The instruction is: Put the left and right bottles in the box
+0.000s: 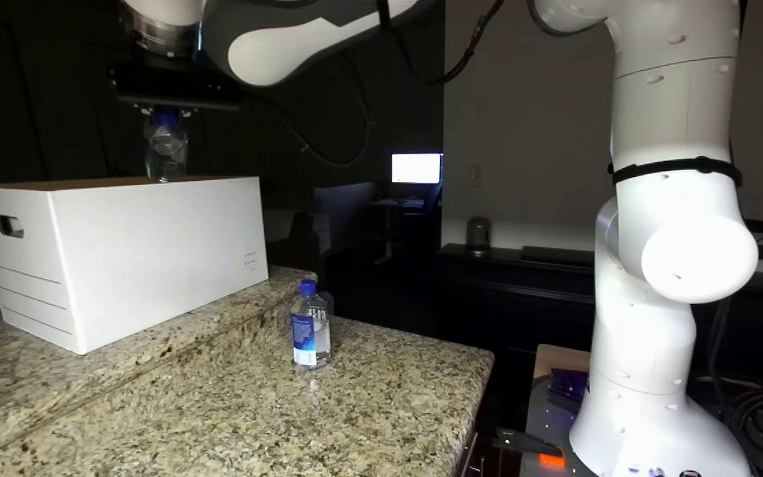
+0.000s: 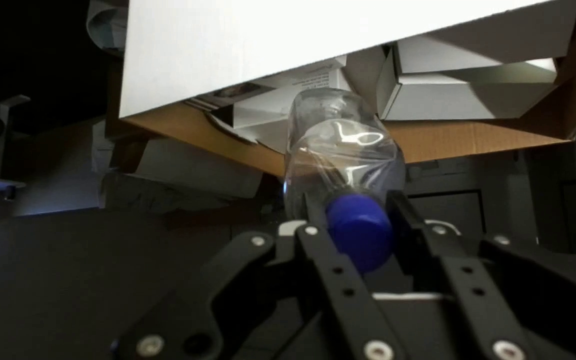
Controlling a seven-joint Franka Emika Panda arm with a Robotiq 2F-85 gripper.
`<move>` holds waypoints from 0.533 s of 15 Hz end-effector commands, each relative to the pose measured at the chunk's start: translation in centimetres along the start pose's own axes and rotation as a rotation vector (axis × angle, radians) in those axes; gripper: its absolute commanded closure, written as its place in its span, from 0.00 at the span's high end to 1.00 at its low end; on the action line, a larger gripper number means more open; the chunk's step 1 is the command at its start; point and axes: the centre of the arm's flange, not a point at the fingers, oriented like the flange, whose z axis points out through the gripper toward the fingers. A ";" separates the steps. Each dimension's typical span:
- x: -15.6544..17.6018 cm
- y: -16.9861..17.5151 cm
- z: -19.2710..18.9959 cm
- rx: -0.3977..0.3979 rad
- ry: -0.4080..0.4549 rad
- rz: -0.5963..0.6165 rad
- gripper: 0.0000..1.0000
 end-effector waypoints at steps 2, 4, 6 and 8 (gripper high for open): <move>-0.2 -3.1 3.7 0.048 -0.018 0.025 0.15; -0.6 -3.9 4.6 0.062 -0.033 0.025 0.15; -0.8 -4.4 5.2 0.066 -0.058 0.030 0.61; -1.0 -4.7 5.5 0.057 -0.081 0.037 0.65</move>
